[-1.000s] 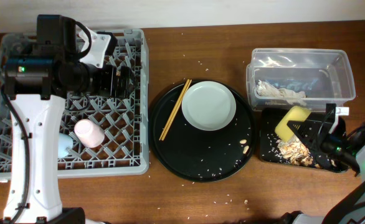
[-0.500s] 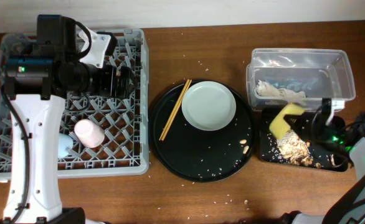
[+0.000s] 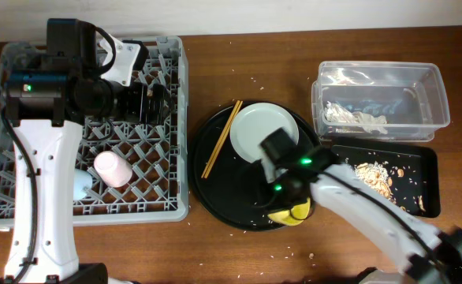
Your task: Sort waste into correct bins and load items into the dishwasher rack
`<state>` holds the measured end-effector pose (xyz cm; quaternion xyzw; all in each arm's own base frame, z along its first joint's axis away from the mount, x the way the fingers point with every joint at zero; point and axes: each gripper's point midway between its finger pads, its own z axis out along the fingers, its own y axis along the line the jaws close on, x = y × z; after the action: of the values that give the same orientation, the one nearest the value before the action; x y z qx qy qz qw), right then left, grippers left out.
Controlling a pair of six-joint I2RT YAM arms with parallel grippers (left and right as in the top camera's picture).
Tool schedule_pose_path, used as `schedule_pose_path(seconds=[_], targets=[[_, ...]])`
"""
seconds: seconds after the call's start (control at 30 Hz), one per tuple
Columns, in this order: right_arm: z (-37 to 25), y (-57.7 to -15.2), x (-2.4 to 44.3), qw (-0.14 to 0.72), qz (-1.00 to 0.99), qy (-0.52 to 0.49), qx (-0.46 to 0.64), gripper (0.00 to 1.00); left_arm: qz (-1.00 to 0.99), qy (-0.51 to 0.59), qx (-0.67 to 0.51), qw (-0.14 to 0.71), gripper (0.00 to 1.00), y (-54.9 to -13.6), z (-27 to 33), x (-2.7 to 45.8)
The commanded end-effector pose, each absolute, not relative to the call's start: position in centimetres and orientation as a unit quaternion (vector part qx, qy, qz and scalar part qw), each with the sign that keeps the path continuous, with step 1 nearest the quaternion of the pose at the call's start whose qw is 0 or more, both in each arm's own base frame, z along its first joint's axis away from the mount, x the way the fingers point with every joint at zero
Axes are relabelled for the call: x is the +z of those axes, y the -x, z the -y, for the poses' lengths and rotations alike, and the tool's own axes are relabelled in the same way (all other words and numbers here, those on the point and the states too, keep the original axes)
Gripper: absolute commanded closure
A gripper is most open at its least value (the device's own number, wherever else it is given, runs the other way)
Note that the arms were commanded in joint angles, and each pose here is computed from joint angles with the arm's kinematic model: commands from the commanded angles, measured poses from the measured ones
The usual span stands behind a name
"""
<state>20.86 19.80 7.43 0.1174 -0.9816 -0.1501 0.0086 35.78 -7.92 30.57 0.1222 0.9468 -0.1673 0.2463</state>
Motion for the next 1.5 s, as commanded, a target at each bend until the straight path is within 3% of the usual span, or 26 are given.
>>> schedule_pose_path(seconds=[0.0,0.07,0.17,0.3,0.4,0.43,0.57,0.67,0.77,0.83,0.87,0.97,1.03,1.07,1.17,1.27,1.33,1.47], targets=[[-20.7,-20.6,5.2,0.023,0.982,-0.150,-0.113,0.78,-0.942,-0.135,-0.165,0.261,0.01,-35.6,7.9,31.4],[-22.0,-21.9,7.0,-0.001,0.972,-0.188,-0.140,0.60,-0.942,-0.135,-0.165,0.260,0.01,-35.6,7.9,31.4],[-24.0,-26.2,12.4,-0.088,0.963,-0.202,-0.155,0.48,-0.942,-0.135,-0.165,0.261,0.01,-35.6,7.9,31.4],[-17.8,-33.7,16.1,-0.181,0.977,-0.066,-0.090,0.44,-0.942,-0.135,-0.165,0.260,0.01,-35.6,7.9,31.4],[-13.8,-35.8,14.5,-0.149,0.982,0.000,-0.119,0.45,-0.942,-0.135,-0.165,0.260,0.01,-35.6,7.9,31.4],[-15.0,-35.5,14.1,-0.129,0.977,-0.041,-0.166,0.45,-0.942,-0.135,-0.165,0.260,0.01,-35.6,7.9,31.4],[-14.9,-35.8,10.9,-0.095,0.984,-0.040,-0.145,0.45,-0.942,-0.135,-0.165,0.260,0.01,-35.6,7.9,31.4],[-15.9,-35.9,11.2,-0.098,0.980,-0.046,-0.170,0.44,-0.942,-0.135,-0.165,0.260,0.01,-35.6,7.9,31.4],[-21.2,-34.7,12.3,-0.096,0.961,-0.095,-0.241,0.44,-0.936,-0.138,-0.165,0.277,0.01,-36.3,8.0,31.9],[-21.7,-34.9,11.6,-0.119,0.973,-0.085,-0.179,0.34,-0.933,-0.140,-0.164,0.289,0.01,-36.8,8.1,32.2],[-22.0,-34.8,11.7,-0.119,0.974,-0.078,-0.177,0.35,-0.933,-0.140,-0.164,0.289,0.01,-36.8,8.1,32.2],[-22.0,-34.5,16.6,-0.179,0.957,-0.117,-0.196,0.35,-0.933,-0.140,-0.164,0.289,0.01,-36.8,8.1,32.2],[-21.4,-33.3,22.0,-0.241,0.937,-0.131,-0.216,0.26,-0.933,-0.140,-0.164,0.289,0.01,-36.8,8.1,32.2],[-20.8,-32.1,25.4,-0.280,0.923,-0.135,-0.229,0.02,-0.933,-0.140,-0.164,0.289,0.01,-36.8,8.1,32.2],[-19.7,-28.6,32.3,-0.358,0.881,-0.143,-0.275,0.02,-0.933,-0.140,-0.164,0.289,0.01,-36.8,8.1,32.2],[-15.9,-27.1,34.0,-0.415,0.870,-0.188,-0.190,0.01,-0.933,-0.140,-0.164,0.289,0.01,-36.8,8.1,32.2],[-12.1,-26.1,36.2,-0.465,0.860,-0.152,-0.146,0.02,-0.933,-0.140,-0.164,0.289,0.01,-36.8,8.1,32.2],[-4.5,-24.7,36.3,-0.521,0.851,-0.045,-0.042,0.02,-0.933,-0.140,-0.164,0.289,0.01,-36.8,8.1,32.2]])
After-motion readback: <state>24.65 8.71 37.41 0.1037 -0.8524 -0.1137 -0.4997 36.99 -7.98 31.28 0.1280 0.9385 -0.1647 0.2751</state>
